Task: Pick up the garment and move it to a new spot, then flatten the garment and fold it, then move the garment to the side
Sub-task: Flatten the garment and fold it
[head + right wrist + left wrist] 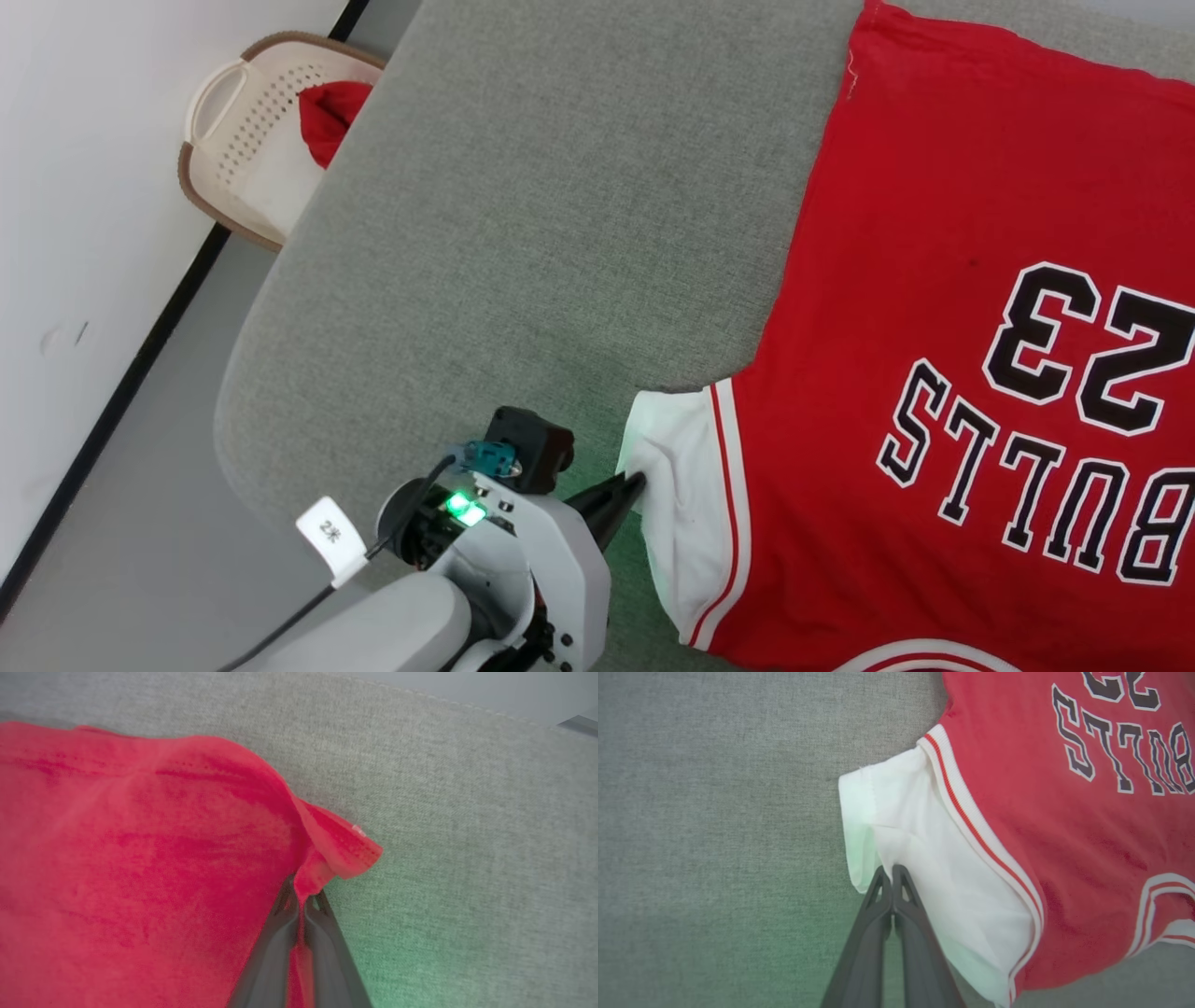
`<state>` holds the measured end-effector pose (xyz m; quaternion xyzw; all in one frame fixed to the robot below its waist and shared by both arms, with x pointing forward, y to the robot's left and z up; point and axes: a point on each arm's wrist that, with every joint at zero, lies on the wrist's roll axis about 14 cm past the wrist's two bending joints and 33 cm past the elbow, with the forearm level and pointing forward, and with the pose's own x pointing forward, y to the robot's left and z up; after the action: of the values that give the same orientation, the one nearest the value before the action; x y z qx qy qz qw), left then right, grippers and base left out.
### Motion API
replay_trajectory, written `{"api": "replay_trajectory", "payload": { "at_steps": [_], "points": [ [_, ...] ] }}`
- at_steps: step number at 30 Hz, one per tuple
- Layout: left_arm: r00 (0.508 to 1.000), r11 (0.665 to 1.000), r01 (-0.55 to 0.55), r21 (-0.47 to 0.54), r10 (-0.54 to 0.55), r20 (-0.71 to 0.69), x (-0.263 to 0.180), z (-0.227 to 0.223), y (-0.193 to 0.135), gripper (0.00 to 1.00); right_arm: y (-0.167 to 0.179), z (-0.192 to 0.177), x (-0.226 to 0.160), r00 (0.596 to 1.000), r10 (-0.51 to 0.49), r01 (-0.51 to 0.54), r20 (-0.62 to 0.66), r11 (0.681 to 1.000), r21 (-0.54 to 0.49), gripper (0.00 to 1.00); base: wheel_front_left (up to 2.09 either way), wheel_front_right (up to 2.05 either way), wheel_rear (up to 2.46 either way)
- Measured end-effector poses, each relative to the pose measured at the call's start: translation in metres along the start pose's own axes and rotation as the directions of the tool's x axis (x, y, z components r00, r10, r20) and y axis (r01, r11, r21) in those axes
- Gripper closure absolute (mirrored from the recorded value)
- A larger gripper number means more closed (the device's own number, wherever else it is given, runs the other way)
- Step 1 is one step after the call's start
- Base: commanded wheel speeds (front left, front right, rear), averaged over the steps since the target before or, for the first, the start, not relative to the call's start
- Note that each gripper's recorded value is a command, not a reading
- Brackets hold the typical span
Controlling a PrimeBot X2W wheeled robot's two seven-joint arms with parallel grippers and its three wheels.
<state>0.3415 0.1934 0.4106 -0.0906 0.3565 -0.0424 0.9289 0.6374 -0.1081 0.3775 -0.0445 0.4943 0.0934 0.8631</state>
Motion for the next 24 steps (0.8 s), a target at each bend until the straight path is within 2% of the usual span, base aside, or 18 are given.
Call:
{"api": "replay_trajectory", "payload": {
  "at_steps": [5, 13, 18, 24],
  "points": [
    [1.000, 1.000, -0.011, -0.010, 0.011, -0.007, 0.004, -0.002, 0.006, 1.00, 0.005, 0.003, -0.002, 1.000, 0.010, -0.010, 0.012, 1.000, 0.015, 1.00, 0.00, 0.00, 0.00],
    [1.000, 1.000, -0.016, 0.019, 0.016, 0.014, 0.008, 0.008, 0.013, 1.00, 0.014, 0.000, -0.030, 0.998, 0.056, -0.054, 0.040, 0.997, -0.045, 1.00, 0.00, 0.00, 0.00],
    [0.999, 0.999, -0.001, 0.032, 0.000, 0.032, 0.011, 0.016, 0.010, 1.00, 0.014, 0.000, -0.064, 0.983, 0.149, -0.148, 0.105, 0.989, -0.023, 1.00, 0.00, 0.00, 0.00],
    [0.999, 0.999, 0.011, 0.048, -0.013, 0.043, 0.011, 0.022, 0.006, 1.00, -0.005, -0.021, -0.111, 0.970, 0.171, -0.161, 0.175, 0.985, -0.066, 1.00, 0.00, 0.00, 0.00]
  ]
}}
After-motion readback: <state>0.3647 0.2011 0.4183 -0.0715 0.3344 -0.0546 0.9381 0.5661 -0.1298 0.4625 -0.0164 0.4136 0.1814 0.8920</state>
